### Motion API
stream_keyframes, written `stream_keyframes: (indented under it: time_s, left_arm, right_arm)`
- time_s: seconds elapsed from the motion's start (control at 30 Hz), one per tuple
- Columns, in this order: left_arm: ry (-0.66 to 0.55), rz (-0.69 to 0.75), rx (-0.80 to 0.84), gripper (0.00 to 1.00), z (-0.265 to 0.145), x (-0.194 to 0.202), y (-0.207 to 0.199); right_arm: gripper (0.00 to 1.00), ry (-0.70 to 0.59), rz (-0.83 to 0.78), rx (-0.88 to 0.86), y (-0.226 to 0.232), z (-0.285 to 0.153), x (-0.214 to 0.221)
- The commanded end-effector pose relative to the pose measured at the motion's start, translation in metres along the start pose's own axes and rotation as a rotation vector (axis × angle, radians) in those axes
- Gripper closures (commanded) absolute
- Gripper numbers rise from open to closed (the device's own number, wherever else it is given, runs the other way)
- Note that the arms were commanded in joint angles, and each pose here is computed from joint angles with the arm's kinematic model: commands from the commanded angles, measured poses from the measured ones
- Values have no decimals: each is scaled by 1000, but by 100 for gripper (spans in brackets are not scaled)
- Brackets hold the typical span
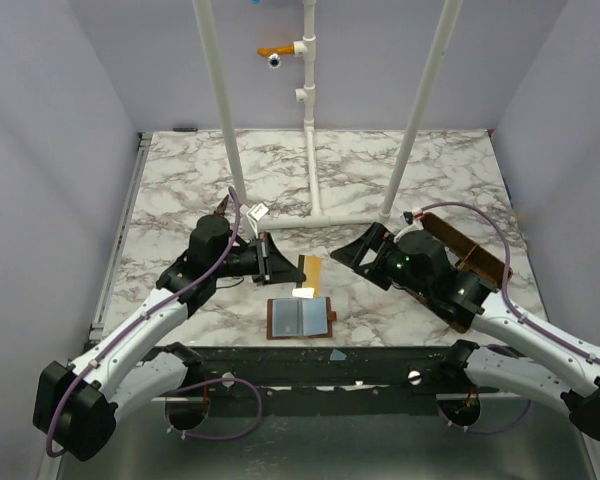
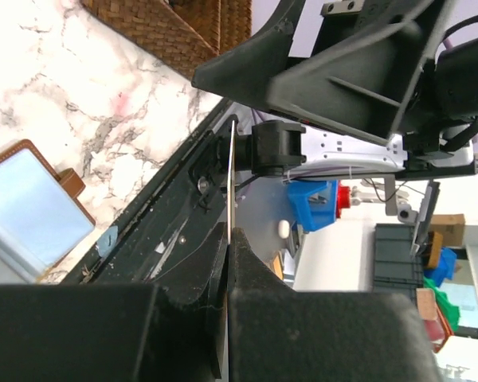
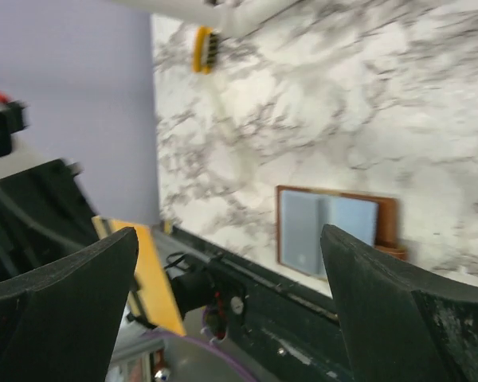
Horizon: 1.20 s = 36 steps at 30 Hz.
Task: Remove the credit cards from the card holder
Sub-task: Place the credit card in the storage box.
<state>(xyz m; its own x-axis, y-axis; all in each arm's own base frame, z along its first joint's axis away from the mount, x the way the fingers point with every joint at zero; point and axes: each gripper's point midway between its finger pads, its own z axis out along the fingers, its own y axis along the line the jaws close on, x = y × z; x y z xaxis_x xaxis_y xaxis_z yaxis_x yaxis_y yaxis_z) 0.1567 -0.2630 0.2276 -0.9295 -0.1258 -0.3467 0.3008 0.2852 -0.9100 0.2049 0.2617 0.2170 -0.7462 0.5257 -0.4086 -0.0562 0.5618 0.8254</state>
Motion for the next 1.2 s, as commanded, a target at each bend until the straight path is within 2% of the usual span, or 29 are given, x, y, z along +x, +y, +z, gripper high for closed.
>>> stream_keyframes:
  time_s: [0.0, 0.2, 0.63, 0.83, 0.97, 1.17]
  left_arm:
    - [-12, 40, -78, 100, 6, -9, 5]
    - [29, 73, -131, 100, 23, -12, 1]
    - [146, 73, -174, 100, 75, -35, -18]
    - [181, 31, -161, 100, 103, -57, -35]
    - [179, 12, -173, 100, 119, -70, -39]
    - [205, 19, -171, 100, 138, -79, -43]
  right_arm:
    - [0, -146, -30, 270, -53, -13, -25]
    - [0, -281, -18, 373, -79, -37, -46]
    - [0, -418, -33, 646, -130, -67, -67]
    - [0, -394, -56, 734, -130, -68, -94]
    - [0, -351, 4, 794, -143, -76, -113]
    - [0, -394, 42, 873, -154, -102, -137]
